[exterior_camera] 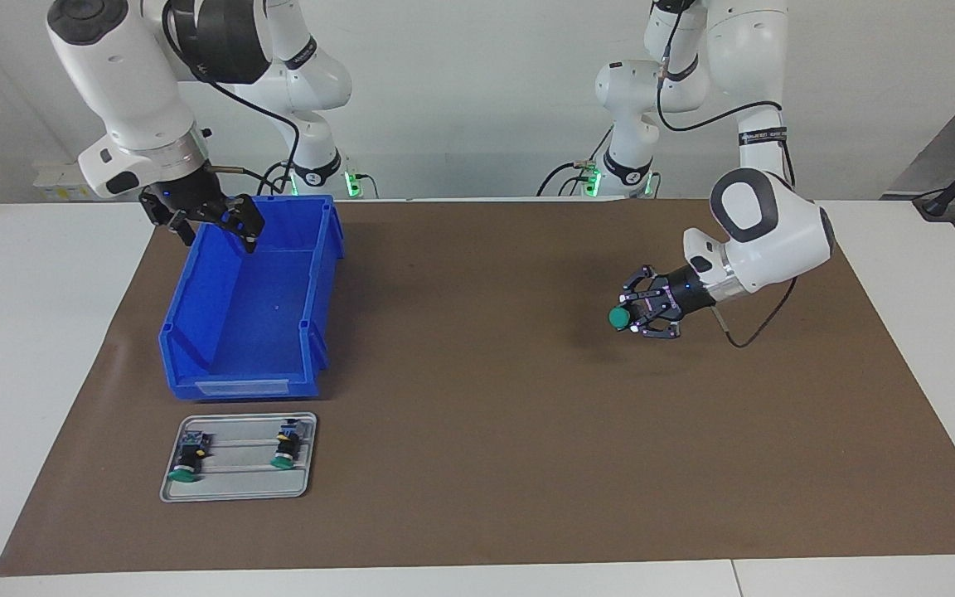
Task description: Place and press button with both arms
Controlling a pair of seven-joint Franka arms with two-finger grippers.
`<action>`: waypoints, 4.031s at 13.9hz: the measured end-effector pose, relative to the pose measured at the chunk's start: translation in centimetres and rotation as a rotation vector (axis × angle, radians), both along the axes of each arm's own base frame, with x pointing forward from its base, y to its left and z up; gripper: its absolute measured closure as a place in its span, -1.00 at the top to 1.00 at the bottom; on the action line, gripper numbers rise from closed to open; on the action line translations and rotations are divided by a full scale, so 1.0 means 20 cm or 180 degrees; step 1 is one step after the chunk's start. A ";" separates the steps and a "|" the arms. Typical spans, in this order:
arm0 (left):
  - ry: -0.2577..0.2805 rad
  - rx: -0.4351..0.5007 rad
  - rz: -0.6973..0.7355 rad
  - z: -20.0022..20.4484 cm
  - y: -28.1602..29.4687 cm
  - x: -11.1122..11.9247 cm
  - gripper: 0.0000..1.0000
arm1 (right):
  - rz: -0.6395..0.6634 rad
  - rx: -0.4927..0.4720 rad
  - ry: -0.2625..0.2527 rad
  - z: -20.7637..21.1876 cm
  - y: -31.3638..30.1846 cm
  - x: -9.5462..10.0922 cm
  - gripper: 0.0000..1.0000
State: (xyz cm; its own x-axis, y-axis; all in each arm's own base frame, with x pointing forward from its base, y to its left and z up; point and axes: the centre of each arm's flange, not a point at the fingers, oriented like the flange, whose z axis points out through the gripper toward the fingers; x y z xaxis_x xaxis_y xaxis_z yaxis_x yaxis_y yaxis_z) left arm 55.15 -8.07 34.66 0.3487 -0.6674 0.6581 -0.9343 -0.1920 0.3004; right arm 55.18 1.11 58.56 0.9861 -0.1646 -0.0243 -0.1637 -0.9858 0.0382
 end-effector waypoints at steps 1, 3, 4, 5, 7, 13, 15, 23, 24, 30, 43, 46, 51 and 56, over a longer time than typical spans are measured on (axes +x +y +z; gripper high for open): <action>-0.0041 -0.0101 0.0032 -0.02 0.01 -0.04 -0.33 | 0.0000 0.0000 0.0000 0.00 0.00 0.00 1.00; -0.0130 -0.0262 0.0145 -0.07 0.02 -0.10 -0.33 | 0.0000 0.0000 0.0000 0.00 0.00 0.00 1.00; -0.0183 -0.0378 0.0189 -0.10 0.01 -0.14 -0.33 | 0.0000 0.0000 0.0000 0.00 0.00 0.00 1.00; -0.0241 -0.0487 0.0218 -0.15 0.01 -0.18 -0.33 | 0.0000 0.0000 0.0000 0.00 0.00 0.00 1.00; -0.0379 -0.0705 0.0270 -0.26 0.00 -0.26 -0.33 | 0.0000 0.0000 0.0000 0.00 0.00 0.00 1.00; -0.0583 -0.1033 0.0437 -0.43 -0.05 -0.42 -0.33 | 0.0000 0.0000 0.0000 0.00 0.00 0.00 1.00; -0.0651 -0.1125 0.0477 -0.49 -0.10 -0.48 -0.33 | 0.0000 0.0000 0.0000 0.00 0.00 0.00 1.00; -0.0740 -0.1572 0.0307 -0.59 -0.20 -0.61 -0.33 | 0.0000 0.0000 0.0000 0.00 0.00 0.00 1.00; -0.0761 -0.1642 0.0287 -0.60 -0.19 -0.63 -0.33 | 0.0000 0.0000 0.0000 0.00 0.00 0.00 1.00; -0.1031 -0.2216 0.0235 -0.81 -0.10 -0.75 -0.33 | 0.0000 0.0000 0.0000 0.00 0.00 0.00 1.00; -0.1073 -0.2398 0.0341 -0.82 -0.10 -0.68 -0.15 | 0.0000 0.0000 0.0000 0.00 0.00 0.00 1.00; -0.1068 -0.2392 0.0342 -0.83 -0.10 -0.68 -0.12 | 0.0000 0.0000 0.0000 0.00 0.00 0.00 1.00; -0.1031 -0.2321 0.0346 -0.86 -0.10 -0.71 0.32 | 0.0000 0.0000 0.0000 0.00 0.00 0.00 1.00; -0.0971 -0.2282 0.0308 -0.88 -0.13 -0.75 0.40 | 0.0000 0.0000 0.0000 0.00 0.00 0.00 1.00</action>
State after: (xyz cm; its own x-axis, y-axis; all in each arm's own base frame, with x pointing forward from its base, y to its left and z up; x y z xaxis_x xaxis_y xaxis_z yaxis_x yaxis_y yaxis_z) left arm 40.24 -10.70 17.03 0.1183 -0.0192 0.9928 -0.9845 -0.1330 0.1147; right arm 55.18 1.12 58.56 0.9861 -0.1646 -0.0242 -0.1636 -0.9858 0.0382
